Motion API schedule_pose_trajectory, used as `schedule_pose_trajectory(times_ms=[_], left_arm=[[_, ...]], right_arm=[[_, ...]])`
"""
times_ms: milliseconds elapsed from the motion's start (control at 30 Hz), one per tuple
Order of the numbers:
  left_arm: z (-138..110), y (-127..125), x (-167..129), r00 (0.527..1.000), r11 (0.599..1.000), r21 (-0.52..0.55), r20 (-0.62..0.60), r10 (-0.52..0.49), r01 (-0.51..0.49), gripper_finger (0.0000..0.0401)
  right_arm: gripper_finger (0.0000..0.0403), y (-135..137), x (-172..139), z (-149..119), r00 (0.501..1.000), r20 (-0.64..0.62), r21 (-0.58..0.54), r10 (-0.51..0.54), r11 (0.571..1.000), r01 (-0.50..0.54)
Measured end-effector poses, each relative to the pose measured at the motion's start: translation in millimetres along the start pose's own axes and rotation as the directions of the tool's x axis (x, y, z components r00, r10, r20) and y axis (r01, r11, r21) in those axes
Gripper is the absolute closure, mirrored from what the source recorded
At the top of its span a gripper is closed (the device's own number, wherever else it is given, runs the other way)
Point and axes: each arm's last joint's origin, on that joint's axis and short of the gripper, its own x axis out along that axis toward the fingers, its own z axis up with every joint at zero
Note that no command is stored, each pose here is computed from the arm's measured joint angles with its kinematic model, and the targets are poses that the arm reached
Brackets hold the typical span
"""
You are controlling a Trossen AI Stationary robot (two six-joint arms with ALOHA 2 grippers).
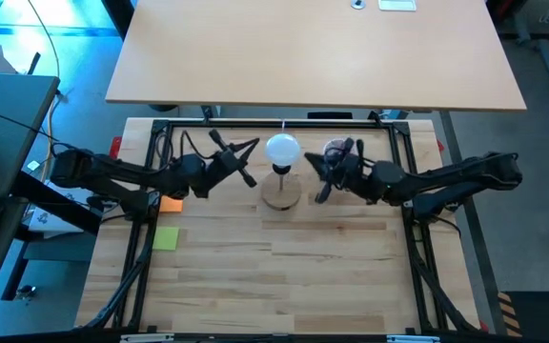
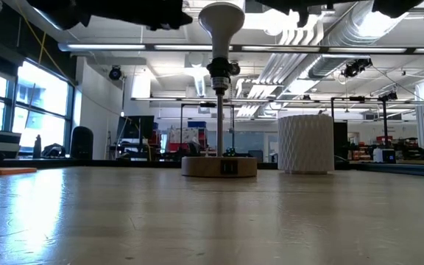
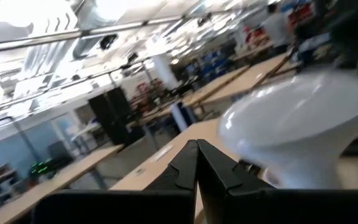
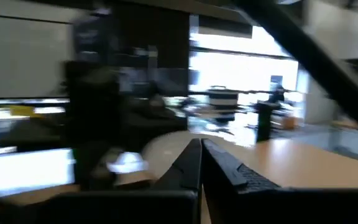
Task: Screw lightbulb
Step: Insert the white lightbulb into the brown lamp
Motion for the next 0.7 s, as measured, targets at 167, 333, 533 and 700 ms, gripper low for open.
schedule_pose_trajectory(times_ms=[167,333,533,700], left_arm=[[5.1,-5.7,-2.1,0.991,0.993,-0.05,0.091,-0.099,0.104,0.0401],[-6.9,-6.5,6.6,0.993,0.992,-0.072,0.058,-0.098,0.102,0.0401],[-22.5,-0.4,18.1,0.998,0.994,-0.095,0.002,-0.057,0.057,0.0401],[-22.0,3.1,15.7,0.996,0.998,-0.026,-0.071,0.047,-0.049,0.0401]], right_arm=[[0.0402,-12.1,6.4,-6.0,0.997,-0.037,0.07,-0.066,0.995,0.068],[0.0402,-15.0,11.1,-12.5,0.996,-0.062,0.169,0.069,0.984,-0.058],[0.0402,-7.4,9.5,-12.0,0.95,-0.041,0.237,0.308,0.927,-0.29],[0.0402,-2.4,3.4,-5.8,0.948,-0.028,0.172,0.316,0.936,-0.307]])
